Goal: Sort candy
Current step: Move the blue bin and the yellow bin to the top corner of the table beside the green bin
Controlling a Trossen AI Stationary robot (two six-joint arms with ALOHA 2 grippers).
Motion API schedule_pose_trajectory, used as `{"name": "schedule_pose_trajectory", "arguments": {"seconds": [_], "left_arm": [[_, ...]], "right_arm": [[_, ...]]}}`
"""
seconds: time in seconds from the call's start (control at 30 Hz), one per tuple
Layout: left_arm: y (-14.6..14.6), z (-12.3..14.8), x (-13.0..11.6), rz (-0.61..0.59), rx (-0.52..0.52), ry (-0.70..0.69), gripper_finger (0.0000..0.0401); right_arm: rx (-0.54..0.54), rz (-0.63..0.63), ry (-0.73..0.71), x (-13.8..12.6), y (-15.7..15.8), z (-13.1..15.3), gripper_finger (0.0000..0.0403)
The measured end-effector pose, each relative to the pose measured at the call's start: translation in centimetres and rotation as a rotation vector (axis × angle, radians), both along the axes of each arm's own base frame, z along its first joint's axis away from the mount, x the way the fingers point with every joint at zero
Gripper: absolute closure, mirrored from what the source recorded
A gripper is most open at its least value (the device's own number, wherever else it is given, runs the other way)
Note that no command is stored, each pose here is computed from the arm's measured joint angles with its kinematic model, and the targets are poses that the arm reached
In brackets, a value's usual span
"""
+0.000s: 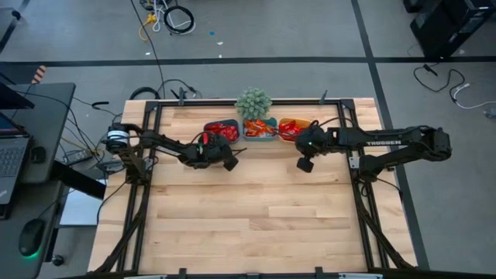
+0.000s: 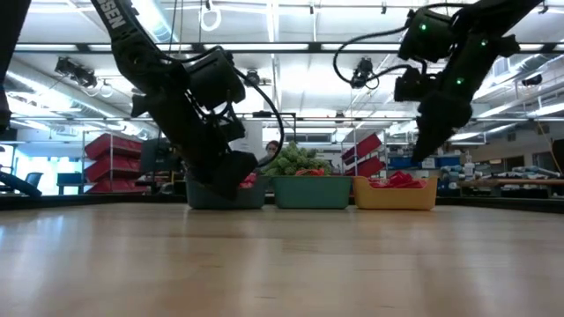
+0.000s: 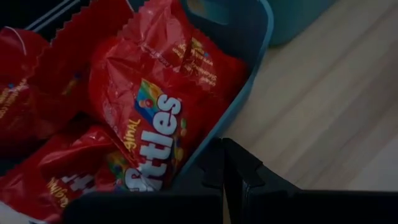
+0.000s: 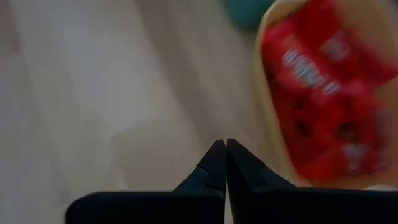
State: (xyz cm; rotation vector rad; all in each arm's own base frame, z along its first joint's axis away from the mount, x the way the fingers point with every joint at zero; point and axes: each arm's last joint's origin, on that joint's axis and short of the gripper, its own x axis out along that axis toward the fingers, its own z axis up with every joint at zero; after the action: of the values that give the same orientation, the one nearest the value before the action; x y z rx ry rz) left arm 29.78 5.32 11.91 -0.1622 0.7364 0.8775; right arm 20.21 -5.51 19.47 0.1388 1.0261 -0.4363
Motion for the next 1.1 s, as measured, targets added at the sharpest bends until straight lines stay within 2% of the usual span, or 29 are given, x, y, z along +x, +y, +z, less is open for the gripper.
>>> {"name": "schedule_pose_trajectory", "arguments": {"seconds": [0.13, 0.33, 0.47, 0.63, 0.83, 1.1], "left_arm": [[0.0, -0.1, -0.2, -0.018, 0.009, 0.039, 0.0401], [-1.6, 1.0, -0.2, -0.077, -0.007, 0.016, 0.0401], [-2.8, 2.5, -0.9, -0.071, -0.035, -0.014, 0.0401], [-2.9, 2.4, -2.3, 0.007, -0.067, 0.064, 0.0401], [-2.4, 1.2, -3.7, 0.127, -0.013, 0.079, 0.0401], [-1.1, 0.5, -4.7, 0.196, 0.026, 0.099, 0.0401]], "right_arm": [[0.078, -0.027, 0.028, -0.7, -0.1, -0.8, 0.0403], [0.103, -0.096, 0.102, -2.3, -1.0, -2.8, 0.0403], [0.105, -0.087, 0.117, -2.5, -0.9, -3.1, 0.0403], [0.098, -0.109, 0.104, -2.6, -1.4, -3.1, 0.0403], [0.050, -0.200, 0.122, -3.1, -2.7, -3.1, 0.0403], [-0.020, -0.287, 0.105, -3.5, -4.0, -2.9, 0.0403]]}}
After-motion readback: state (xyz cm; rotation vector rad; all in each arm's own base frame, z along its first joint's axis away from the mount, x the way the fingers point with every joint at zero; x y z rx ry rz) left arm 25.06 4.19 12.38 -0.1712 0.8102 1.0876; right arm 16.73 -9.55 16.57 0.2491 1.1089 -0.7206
